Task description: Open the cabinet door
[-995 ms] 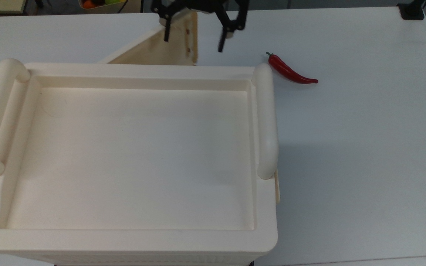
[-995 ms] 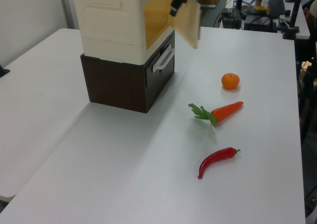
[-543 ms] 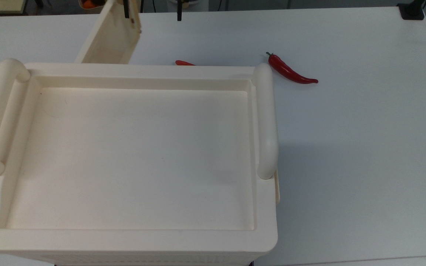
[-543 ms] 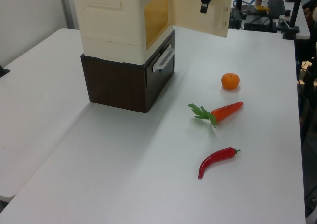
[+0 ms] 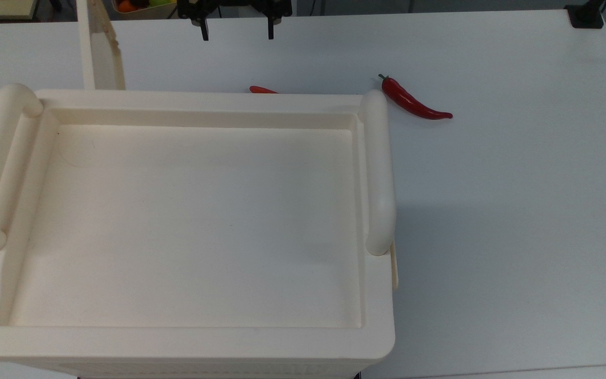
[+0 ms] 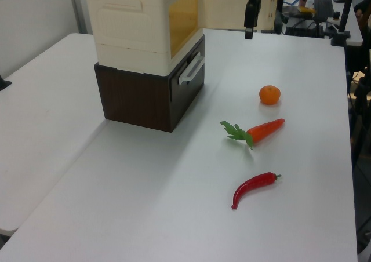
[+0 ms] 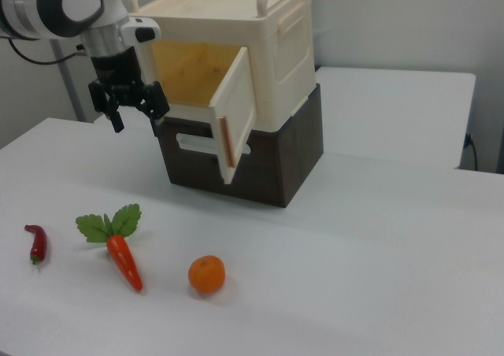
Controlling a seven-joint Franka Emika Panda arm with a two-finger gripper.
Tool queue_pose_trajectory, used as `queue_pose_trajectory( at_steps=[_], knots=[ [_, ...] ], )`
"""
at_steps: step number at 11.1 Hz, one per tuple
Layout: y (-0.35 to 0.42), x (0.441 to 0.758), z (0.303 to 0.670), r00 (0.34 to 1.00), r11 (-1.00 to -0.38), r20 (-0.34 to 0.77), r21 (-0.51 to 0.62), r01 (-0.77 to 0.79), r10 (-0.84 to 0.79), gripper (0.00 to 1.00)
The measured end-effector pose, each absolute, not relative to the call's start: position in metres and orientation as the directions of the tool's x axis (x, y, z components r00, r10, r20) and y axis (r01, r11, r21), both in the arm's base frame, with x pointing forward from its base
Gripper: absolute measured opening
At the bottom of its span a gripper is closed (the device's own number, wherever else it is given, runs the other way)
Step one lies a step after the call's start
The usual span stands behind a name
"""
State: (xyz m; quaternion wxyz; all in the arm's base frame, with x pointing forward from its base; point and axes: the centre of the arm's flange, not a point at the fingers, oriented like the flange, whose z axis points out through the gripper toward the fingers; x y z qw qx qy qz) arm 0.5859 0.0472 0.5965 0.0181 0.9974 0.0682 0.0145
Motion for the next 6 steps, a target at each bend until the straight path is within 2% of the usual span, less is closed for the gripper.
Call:
queue_pose_trajectory(
  at_steps=[6],
  knots=[
    [0.014,0.568,0.579,0.997,-0.997,-0.019,0.015,0.077,0.077,1.00]
  ],
)
